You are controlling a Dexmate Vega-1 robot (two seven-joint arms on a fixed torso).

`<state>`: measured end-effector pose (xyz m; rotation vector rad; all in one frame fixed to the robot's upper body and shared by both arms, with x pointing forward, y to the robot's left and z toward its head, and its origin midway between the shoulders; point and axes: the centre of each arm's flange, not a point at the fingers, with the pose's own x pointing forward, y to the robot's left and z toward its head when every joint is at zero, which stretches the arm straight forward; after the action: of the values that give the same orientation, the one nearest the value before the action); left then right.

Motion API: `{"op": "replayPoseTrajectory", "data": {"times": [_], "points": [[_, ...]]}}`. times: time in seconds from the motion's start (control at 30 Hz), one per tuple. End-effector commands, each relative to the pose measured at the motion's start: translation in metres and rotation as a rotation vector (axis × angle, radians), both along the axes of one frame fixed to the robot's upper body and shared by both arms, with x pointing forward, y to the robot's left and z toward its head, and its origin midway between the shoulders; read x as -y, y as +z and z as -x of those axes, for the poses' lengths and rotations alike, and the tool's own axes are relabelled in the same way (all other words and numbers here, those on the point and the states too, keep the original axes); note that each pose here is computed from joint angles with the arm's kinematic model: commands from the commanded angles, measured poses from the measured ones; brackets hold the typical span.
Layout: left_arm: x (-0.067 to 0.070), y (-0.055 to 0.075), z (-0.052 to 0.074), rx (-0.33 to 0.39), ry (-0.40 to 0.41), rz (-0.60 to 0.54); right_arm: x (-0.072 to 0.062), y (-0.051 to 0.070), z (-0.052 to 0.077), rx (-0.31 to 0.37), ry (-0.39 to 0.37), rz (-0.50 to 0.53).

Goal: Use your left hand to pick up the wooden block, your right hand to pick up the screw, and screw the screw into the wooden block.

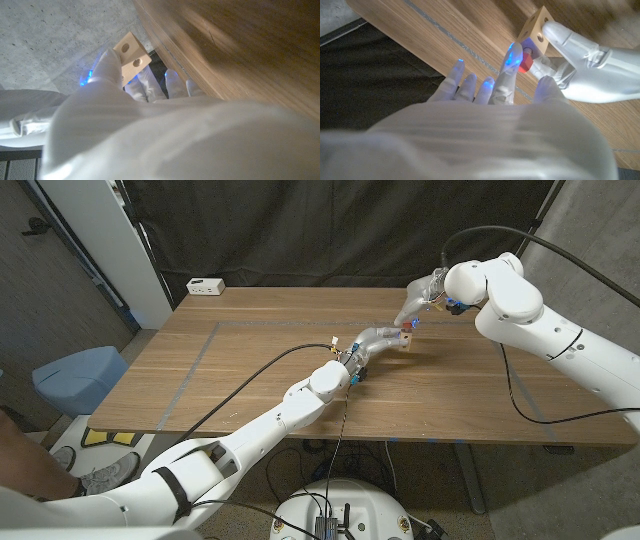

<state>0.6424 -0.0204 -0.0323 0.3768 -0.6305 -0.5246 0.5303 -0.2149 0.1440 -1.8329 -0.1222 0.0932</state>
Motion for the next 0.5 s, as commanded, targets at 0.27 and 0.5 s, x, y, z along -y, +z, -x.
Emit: {"op": "replayPoseTrajectory", "data": {"times": [0.27, 0.5], "points": [[-0.0007, -0.0004, 0.0026, 0.006, -0.005, -0.001, 0.0019, 0.0069, 0.0111, -0.087, -0.072, 0.037], [-0.0006, 0.0001, 0.0033, 0.009, -0.006, -0.002, 0.0028, 0.0078, 0.0138, -0.098, -0.094, 0.044]]}}
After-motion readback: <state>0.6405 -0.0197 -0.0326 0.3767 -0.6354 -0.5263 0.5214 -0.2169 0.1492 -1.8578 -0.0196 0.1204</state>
